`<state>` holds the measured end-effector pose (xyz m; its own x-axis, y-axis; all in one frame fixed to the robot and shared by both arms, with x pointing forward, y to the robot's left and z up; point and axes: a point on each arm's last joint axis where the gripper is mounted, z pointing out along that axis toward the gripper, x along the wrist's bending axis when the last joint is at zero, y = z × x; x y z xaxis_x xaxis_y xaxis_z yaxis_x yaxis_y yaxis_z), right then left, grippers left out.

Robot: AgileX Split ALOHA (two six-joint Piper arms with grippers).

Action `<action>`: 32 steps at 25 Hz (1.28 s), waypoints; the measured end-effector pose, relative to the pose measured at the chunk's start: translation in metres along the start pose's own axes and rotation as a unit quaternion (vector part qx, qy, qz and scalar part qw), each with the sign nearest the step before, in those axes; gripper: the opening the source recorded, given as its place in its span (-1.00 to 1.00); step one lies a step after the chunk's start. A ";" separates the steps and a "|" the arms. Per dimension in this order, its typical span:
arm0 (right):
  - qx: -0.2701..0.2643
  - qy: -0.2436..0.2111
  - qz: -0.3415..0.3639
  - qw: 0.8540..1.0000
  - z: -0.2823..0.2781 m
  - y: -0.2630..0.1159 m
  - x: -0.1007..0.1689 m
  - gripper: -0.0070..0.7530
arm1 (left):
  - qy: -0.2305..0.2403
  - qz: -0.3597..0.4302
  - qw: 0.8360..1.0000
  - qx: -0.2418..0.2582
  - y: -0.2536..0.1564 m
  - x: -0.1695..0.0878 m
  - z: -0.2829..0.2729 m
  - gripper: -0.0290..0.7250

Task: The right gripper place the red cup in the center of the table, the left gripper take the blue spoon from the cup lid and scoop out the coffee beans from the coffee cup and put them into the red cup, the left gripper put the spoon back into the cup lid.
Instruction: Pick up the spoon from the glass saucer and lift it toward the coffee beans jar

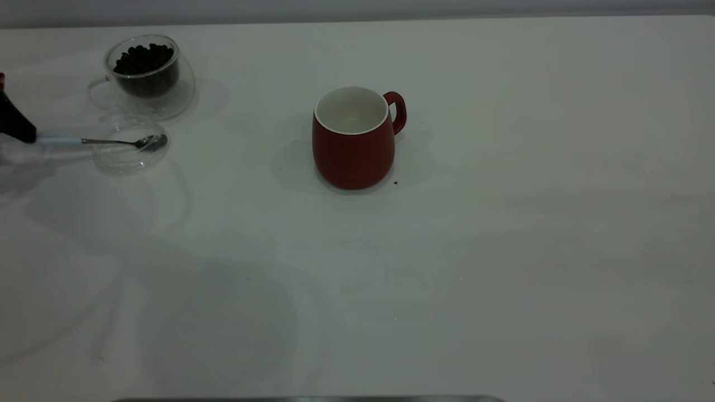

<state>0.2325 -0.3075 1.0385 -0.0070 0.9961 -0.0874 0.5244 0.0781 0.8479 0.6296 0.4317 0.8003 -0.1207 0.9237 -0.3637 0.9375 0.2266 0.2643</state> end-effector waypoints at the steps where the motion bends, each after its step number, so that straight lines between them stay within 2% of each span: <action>1: 0.000 0.000 0.000 1.000 0.000 0.000 0.000 0.22 | -0.007 0.000 1.000 -0.001 0.000 -0.002 0.002 0.63; 7: 0.000 0.000 0.000 1.000 0.000 0.000 0.000 0.22 | -0.053 0.029 0.998 -0.006 -0.002 -0.009 0.011 0.63; 15: 0.000 0.000 0.000 1.000 0.000 0.000 0.000 0.22 | -0.068 0.017 0.997 -0.024 0.000 -0.011 0.014 0.62; 26: 0.000 0.000 0.000 1.000 0.000 0.000 0.000 0.22 | -0.085 0.012 0.996 -0.007 -0.006 -0.012 0.023 0.27; 32: 0.000 0.000 0.000 1.000 0.000 0.000 0.000 0.22 | -0.090 0.012 0.996 -0.004 -0.007 -0.012 0.023 0.16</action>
<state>0.2325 -0.3075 1.0385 -0.0070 0.9961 -0.0874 0.5244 0.0781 0.8479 0.6320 0.4118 0.7827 -0.0368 0.8586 -0.5114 0.9367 0.2079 0.2817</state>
